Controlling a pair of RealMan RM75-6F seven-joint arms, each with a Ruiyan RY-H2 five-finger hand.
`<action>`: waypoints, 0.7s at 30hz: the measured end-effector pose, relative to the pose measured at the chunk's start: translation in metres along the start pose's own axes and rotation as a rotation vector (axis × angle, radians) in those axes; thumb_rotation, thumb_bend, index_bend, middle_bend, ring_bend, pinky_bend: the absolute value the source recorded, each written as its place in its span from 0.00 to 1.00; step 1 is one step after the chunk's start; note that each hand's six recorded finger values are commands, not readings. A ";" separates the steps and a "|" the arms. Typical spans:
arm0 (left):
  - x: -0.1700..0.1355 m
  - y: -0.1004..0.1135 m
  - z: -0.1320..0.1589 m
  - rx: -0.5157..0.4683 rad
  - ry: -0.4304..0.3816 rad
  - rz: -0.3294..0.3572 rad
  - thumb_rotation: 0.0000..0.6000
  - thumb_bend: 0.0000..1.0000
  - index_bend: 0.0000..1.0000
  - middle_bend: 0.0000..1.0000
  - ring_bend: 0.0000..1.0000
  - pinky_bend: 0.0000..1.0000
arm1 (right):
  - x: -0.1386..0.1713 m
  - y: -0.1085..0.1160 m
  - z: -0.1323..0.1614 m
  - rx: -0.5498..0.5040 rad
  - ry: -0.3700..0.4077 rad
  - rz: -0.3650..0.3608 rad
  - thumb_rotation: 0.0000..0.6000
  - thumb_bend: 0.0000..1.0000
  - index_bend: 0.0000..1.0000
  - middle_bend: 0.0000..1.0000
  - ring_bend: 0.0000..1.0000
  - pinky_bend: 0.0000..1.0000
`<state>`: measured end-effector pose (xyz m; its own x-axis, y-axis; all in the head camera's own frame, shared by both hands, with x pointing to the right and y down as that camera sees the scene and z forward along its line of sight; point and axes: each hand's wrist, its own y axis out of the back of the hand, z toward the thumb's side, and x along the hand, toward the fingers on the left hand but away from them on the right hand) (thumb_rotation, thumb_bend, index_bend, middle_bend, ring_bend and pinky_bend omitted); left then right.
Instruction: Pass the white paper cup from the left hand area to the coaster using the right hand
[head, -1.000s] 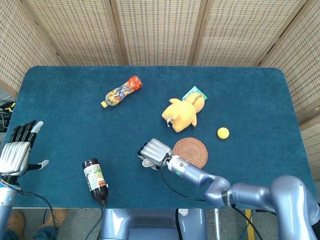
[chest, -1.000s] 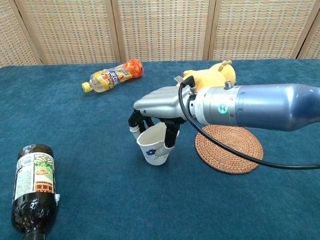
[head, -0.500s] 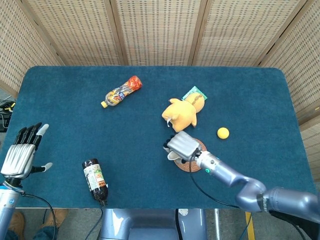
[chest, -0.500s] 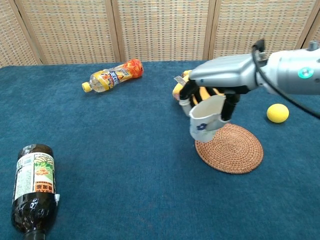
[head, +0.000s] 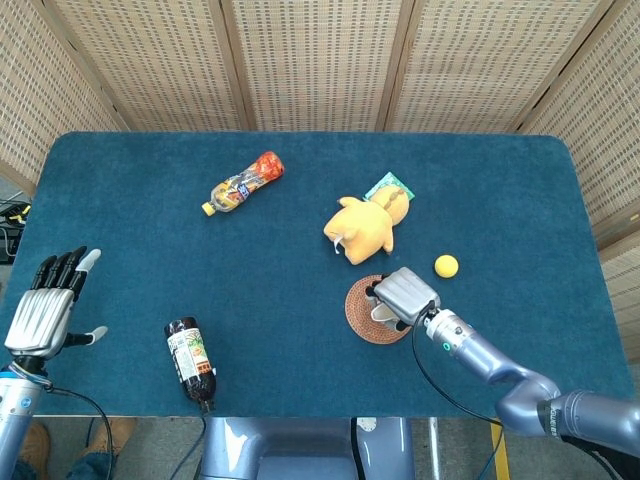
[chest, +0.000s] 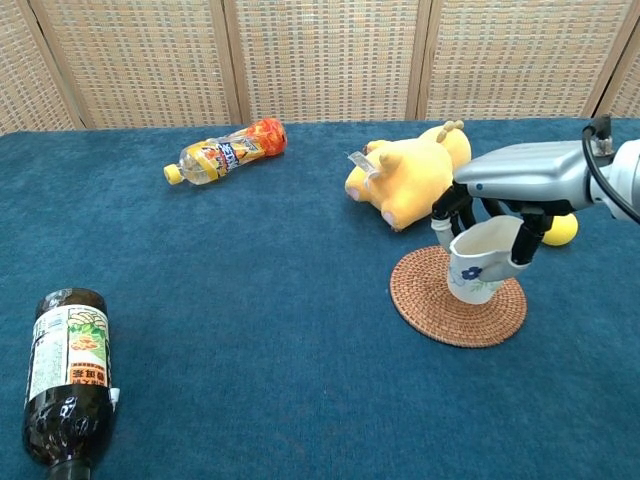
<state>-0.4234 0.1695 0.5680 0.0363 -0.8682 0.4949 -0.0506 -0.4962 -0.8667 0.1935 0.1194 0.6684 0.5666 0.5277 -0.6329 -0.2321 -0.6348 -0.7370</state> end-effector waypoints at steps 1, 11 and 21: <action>0.000 0.000 0.000 0.000 0.001 0.000 1.00 0.00 0.00 0.00 0.00 0.00 | -0.001 -0.001 0.000 -0.003 -0.002 -0.003 1.00 0.25 0.46 0.46 0.41 0.54; 0.002 -0.002 0.000 0.000 0.001 -0.009 1.00 0.00 0.00 0.00 0.00 0.00 | -0.007 -0.003 -0.004 0.018 -0.007 -0.012 1.00 0.00 0.05 0.09 0.10 0.22; 0.002 -0.002 0.000 0.000 0.002 -0.010 1.00 0.00 0.00 0.00 0.00 0.00 | 0.004 0.018 0.006 -0.001 0.020 -0.067 1.00 0.00 0.02 0.00 0.00 0.06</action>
<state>-0.4236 0.1683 0.5708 0.0349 -0.8632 0.5036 -0.0503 -0.5048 -0.8618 0.1871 0.1133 0.6515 0.5969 0.5576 -0.5769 -0.1925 -0.5985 -0.7777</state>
